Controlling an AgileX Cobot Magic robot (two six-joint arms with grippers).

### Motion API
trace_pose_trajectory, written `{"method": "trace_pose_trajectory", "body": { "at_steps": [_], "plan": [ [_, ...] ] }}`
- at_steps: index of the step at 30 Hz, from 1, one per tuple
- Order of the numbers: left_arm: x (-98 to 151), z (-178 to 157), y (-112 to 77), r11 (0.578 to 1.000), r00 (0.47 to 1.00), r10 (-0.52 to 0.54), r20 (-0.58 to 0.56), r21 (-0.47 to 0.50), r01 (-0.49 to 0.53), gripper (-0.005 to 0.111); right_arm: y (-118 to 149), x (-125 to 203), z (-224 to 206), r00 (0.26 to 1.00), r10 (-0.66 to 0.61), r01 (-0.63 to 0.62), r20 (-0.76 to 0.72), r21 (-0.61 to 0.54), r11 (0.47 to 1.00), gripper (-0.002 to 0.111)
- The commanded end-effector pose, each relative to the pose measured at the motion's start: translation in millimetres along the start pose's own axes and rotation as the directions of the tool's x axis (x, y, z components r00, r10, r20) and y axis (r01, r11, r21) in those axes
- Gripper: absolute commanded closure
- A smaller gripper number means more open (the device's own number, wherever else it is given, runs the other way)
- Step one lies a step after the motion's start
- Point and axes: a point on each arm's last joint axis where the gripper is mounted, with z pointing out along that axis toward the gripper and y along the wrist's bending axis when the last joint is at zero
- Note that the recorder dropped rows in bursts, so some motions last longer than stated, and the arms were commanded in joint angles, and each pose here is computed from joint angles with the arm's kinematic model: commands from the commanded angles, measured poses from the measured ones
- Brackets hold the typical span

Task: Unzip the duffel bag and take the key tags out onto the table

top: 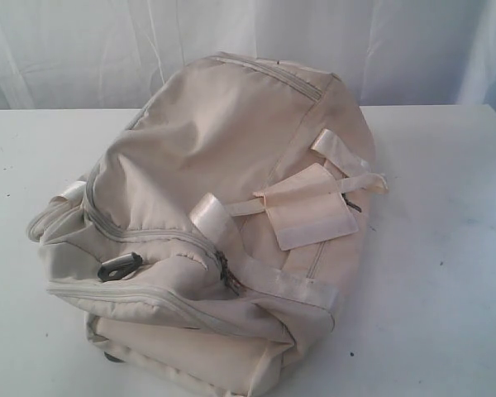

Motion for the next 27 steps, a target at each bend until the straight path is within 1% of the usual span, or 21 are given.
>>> {"method": "trace_pose_trajectory", "body": {
  "at_steps": [1, 2, 3, 5, 8, 9, 10, 11, 13, 15, 16, 17, 18, 19, 21, 22, 24, 27],
  "plan": [
    [20.1, 27.5, -16.3, 0.97, 0.956, 0.103, -0.275, 0.241, -0.036, 0.107, 1.1, -9.6, -0.7, 0.986, 0.116, -0.113, 0.119, -0.03, 0.993, 0.108],
    [25.8, 30.2, -15.2, 0.969, 0.939, 0.101, -0.328, 0.245, -0.019, 0.107, 1.3, -11.4, -0.9, 0.982, 0.125, -0.121, 0.138, -0.035, 0.992, 0.108],
    [30.5, 32.9, -13.1, 0.974, 0.925, 0.063, -0.374, 0.226, 0.025, 0.107, 1.5, -13.5, -1.2, 0.976, 0.146, -0.141, 0.16, -0.044, 0.989, 0.108],
    [37.3, 35.7, -9.6, 0.979, 0.899, 0.03, -0.436, 0.194, 0.061, 0.102, 1.9, -16.9, -1.9, 0.966, 0.172, -0.164, 0.195, -0.058, 0.985, 0.108],
    [41.4, 36.4, -7.8, 0.982, 0.88, 0.014, -0.475, 0.175, 0.078, 0.085, 2.4, -22.6, -3.2, 0.951, 0.177, -0.162, 0.255, -0.076, 0.984, 0.108],
    [42.0, 36.3, -7.1, 0.983, 0.876, 0.001, -0.483, 0.161, 0.088, 0.077, 2.5, -25.1, -4.0, 0.935, 0.221, -0.203, 0.278, -0.094, 0.975, 0.108],
    [42.4, 36.2, -6.4, 0.984, 0.871, -0.024, -0.49, 0.141, 0.107, 0.069, 2.4, -25.5, -4.1, 0.922, 0.27, -0.249, 0.277, -0.107, 0.962, 0.108],
    [42.9, 36.0, -5.8, 0.985, 0.866, -0.046, -0.498, 0.125, 0.123, 0.063, 2.0, -25.7, -4.1, 0.896, 0.352, -0.329, 0.271, -0.128, 0.936, 0.108],
    [44.8, 35.0, -5.3, 0.983, 0.848, -0.088, -0.523, 0.094, 0.16, 0.048, 1.5, -28.1, -4.9, 0.818, 0.508, -0.475, 0.27, -0.181, 0.861, 0.108],
    [47.6, 32.9, -7.2, 0.982, 0.834, -0.036, -0.551, 0.135, 0.131, 0.042, 1.5, -27.3, -4.6, 0.783, 0.57, -0.536, 0.249, -0.196, 0.821, 0.108],
    [48.8, 31.8, -8.1, 0.981, 0.827, -0.014, -0.563, 0.153, 0.121, 0.042, 1.6, -23.4, -3.4, 0.786, 0.581, -0.555, 0.21, -0.175, 0.813, 0.108],
    [49.5, 31.3, -8.3, 0.98, 0.822, 0.0, -0.569, 0.162, 0.112, 0.043, 2.6, -22.4, -3.1, 0.799, 0.577, -0.558, 0.168, -0.149, 0.816, 0.108],
    [49.9, 31.1, -8.1, 0.981, 0.82, 0.008, -0.572, 0.164, 0.105, 0.044, 5.1, -23.3, -4.0, 0.837, 0.538, -0.529, 0.1, -0.107, 0.842, 0.108],
    [50.0, 31.1, -7.6, 0.982, 0.821, 0.012, -0.571, 0.162, 0.098, 0.044, 6.8, -25.3, -5.3, 0.866, 0.496, -0.491, 0.062, -0.086, 0.867, 0.108],
    [50.2, 31.5, -6.8, 0.983, 0.821, 0.013, -0.571, 0.156, 0.093, 0.044, 11.1, -34.8, -7.8, 0.939, 0.343, -0.341, 0.007, -0.071, 0.937, 0.108],
    [51.0, 32.2, -6.3, 0.984, 0.817, 0.011, -0.576, 0.153, 0.095, 0.044, 13.2, -40.8, -7.1, 0.958, 0.287, -0.286, 0.004, -0.081, 0.955, 0.108],
    [57.4, 32.1, -4.2, 0.983, 0.797, -0.004, -0.604, 0.145, 0.115, 0.044, 18.6, -57.3, -2.4, 0.986, 0.169, -0.169, -0.01, -0.099, 0.981, 0.108],
    [77.2, 27.3, 4.4, 0.984, 0.741, -0.051, -0.67, 0.092, 0.151, 0.044, 25.8, -78.2, 14.2, 0.997, 0.035, -0.043, -0.068, -0.109, 0.993, 0.108]
  ]
}}
